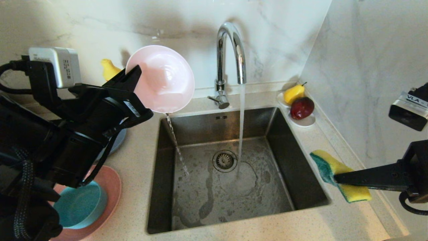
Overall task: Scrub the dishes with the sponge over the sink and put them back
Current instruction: Place the bowl on the table
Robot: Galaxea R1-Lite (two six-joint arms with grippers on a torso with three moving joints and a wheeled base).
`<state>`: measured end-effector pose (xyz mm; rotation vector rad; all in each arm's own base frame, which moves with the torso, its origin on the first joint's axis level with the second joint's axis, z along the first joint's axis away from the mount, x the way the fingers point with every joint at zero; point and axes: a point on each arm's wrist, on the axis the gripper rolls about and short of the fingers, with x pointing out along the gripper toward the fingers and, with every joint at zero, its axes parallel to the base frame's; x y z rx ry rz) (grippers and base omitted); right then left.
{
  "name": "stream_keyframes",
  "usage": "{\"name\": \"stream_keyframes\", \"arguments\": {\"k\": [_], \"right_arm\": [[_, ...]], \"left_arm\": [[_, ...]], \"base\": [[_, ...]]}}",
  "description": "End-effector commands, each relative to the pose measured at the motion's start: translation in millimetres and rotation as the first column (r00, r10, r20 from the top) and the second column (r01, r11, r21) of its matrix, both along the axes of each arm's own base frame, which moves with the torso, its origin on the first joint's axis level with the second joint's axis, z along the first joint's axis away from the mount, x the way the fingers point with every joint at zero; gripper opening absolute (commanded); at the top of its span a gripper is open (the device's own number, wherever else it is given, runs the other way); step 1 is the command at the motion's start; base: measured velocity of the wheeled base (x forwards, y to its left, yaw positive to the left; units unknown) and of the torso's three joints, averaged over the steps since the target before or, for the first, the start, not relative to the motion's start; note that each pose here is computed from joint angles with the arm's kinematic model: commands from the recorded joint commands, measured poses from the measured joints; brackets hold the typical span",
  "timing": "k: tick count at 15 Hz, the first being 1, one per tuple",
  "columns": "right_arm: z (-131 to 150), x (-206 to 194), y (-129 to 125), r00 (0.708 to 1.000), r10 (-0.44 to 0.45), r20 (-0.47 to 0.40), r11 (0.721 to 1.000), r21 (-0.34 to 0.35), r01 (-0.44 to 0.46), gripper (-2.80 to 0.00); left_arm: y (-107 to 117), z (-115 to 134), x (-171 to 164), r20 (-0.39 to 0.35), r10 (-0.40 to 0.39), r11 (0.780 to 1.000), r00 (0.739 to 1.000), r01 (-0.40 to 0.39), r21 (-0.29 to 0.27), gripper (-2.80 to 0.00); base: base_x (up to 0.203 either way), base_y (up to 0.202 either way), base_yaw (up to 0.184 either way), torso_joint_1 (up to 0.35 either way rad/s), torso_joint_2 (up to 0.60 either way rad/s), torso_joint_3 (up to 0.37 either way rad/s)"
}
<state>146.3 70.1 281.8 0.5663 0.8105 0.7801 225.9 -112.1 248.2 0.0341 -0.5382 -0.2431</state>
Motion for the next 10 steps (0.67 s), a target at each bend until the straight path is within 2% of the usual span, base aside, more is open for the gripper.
{"name": "stream_keyframes", "arguments": {"k": [1,3,4,5,7,9,10], "right_arm": [[-0.6,0.2,0.2,1.0,0.002,-0.008,1.0,0.001,-0.002,-2.8],[-0.6,0.2,0.2,1.0,0.002,-0.008,1.0,0.001,-0.002,-2.8],[1.5,-2.8,-1.2,1.0,-0.001,0.003,1.0,0.006,0.001,-2.8],[2.3,-4.1,-2.0,1.0,-0.004,0.006,1.0,0.008,0.004,-2.8],[1.2,-4.6,-2.5,1.0,-0.008,-0.001,1.0,0.004,0.008,-2.8],[-0.2,-5.3,-3.6,1.0,-0.016,-0.004,1.0,0.0,0.016,-2.8],[-0.6,-4.5,-7.1,0.999,-0.037,-0.004,0.999,0.0,0.037,-2.8]], "left_arm": [[0.7,1.7,-1.2,0.011,0.003,1.0,1.0,-0.002,-0.006,-2.8],[0.7,1.7,-1.2,0.011,0.003,1.0,1.0,-0.002,-0.006,-2.8],[1.3,-6.5,4.0,-0.053,-0.001,1.0,0.999,0.0,-0.016,-2.8],[1.0,-19.6,11.2,-0.184,-0.024,0.999,0.983,0.017,-0.039,-2.8],[2.2,-39.3,18.2,-0.415,-0.048,0.998,0.909,0.022,-0.066,-2.8],[4.0,-50.7,18.9,-0.601,-0.033,0.999,0.799,0.008,-0.044,-2.8],[5.0,-53.0,19.3,-0.688,-0.021,0.999,0.725,-0.006,-0.037,-2.8]], "base": [[0.0,0.0,0.0,0.0,0.0,0.0],[0.0,0.0,0.0,0.0,0.0,0.0],[0.0,0.0,0.0,0.0,0.0,0.0],[0.0,0.0,0.0,0.0,0.0,0.0],[0.0,0.0,0.0,0.0,0.0,0.0],[0.0,0.0,0.0,0.0,0.0,0.0],[0.0,0.0,0.0,0.0,0.0,0.0]]}}
